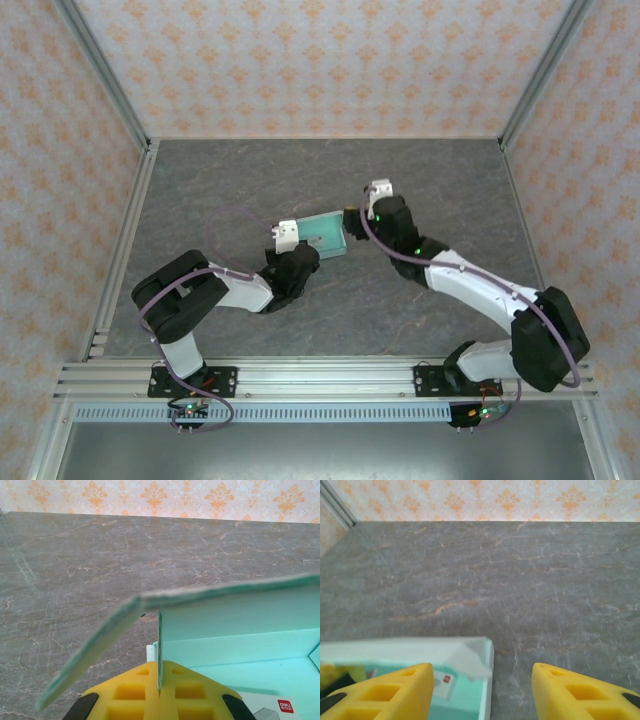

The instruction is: Fold the paper box

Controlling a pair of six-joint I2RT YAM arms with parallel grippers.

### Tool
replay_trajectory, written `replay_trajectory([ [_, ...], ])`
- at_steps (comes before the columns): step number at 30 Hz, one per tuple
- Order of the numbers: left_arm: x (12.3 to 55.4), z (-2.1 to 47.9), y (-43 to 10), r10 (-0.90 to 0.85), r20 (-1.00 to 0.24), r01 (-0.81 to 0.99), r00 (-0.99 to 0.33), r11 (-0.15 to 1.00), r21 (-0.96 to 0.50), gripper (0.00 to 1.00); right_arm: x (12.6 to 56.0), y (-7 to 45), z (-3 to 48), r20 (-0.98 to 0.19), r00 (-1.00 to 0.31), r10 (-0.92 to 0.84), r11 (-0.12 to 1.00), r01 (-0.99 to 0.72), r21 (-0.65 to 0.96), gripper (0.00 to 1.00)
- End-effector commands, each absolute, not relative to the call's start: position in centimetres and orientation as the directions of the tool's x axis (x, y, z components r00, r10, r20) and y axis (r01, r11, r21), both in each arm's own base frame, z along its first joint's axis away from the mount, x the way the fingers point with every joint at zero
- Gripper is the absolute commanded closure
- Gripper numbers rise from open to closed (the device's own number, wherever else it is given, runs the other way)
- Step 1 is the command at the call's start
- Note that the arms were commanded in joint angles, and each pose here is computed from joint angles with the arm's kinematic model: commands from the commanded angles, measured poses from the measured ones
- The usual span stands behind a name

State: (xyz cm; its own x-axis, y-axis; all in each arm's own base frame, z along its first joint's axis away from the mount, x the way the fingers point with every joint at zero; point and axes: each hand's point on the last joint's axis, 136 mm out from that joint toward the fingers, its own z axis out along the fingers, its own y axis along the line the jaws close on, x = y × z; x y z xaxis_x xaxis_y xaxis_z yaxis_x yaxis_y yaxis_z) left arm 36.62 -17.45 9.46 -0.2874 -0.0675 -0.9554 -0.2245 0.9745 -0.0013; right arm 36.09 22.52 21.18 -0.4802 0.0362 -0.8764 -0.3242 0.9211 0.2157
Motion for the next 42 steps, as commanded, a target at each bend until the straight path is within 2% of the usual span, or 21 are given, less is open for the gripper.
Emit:
replay_trajectory([
  [1,36.1,8.0,-16.0,0.006,-0.946,-0.263,-0.325,0.96,0.096,1.0,36.3,23.5,20.7,-0.782,-0.623,0.023,0.885,-0.351,0.306,0.45],
  [9,36.0,8.0,-15.8,0.008,-0.946,-0.27,-0.323,0.958,0.1,1.0,40.4,25.3,20.0,-0.642,-0.763,0.076,0.862,-0.274,0.427,0.45],
  [17,35.9,7.9,-15.8,0.012,-0.947,-0.274,-0.322,0.956,0.106,1.0,40.8,26.9,16.6,-0.536,-0.84,0.08,0.854,-0.22,0.472,0.48],
  [42,35.7,7.1,-16.6,0.029,-0.942,-0.262,-0.334,0.957,0.122,1.0,38.7,27.0,12.3,-0.487,-0.871,0.069,0.876,-0.181,0.448,0.53],
])
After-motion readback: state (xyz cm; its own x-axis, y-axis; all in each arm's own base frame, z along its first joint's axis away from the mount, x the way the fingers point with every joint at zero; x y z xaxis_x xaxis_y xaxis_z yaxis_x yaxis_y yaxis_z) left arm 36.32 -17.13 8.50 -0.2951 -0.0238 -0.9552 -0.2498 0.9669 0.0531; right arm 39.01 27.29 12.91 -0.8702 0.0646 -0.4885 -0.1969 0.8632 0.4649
